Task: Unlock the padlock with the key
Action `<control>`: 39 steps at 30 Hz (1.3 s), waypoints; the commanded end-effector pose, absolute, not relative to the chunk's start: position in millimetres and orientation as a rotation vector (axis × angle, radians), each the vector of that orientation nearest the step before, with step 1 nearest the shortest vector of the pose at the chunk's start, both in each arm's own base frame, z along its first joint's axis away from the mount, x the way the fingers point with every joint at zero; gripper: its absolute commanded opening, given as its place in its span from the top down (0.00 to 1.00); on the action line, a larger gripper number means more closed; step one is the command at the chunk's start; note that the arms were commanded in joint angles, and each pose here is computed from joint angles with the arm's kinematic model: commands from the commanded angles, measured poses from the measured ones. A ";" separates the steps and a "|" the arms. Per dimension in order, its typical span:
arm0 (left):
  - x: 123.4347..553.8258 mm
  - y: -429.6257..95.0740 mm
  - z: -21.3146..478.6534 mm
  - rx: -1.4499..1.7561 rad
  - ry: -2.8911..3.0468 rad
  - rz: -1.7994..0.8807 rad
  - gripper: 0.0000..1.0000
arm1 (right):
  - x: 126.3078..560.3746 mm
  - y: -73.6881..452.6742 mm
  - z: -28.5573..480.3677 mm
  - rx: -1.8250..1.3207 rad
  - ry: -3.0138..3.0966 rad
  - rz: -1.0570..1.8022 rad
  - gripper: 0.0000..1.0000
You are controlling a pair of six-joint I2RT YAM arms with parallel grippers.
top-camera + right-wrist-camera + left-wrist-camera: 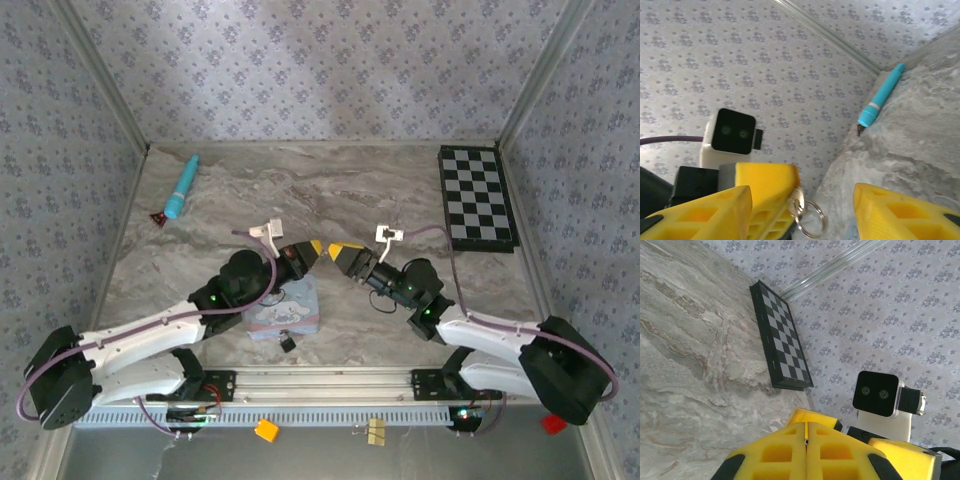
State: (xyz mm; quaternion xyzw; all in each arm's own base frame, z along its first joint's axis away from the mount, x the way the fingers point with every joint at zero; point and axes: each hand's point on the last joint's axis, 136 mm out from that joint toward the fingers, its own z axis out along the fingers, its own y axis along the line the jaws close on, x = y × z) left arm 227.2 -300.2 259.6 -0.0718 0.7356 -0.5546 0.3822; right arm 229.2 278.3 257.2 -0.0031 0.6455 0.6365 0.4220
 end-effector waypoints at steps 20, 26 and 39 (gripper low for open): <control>224.4 -307.5 288.2 -0.199 1.788 -1.554 1.00 | 218.0 293.3 285.4 -0.070 1.528 1.796 0.60; 224.0 -308.3 287.6 -0.194 1.794 -1.554 1.00 | 219.6 294.0 288.3 -0.079 1.528 1.796 0.71; 222.2 -314.1 285.7 -0.185 1.802 -1.587 1.00 | 223.7 293.7 291.3 -0.067 1.525 1.827 0.94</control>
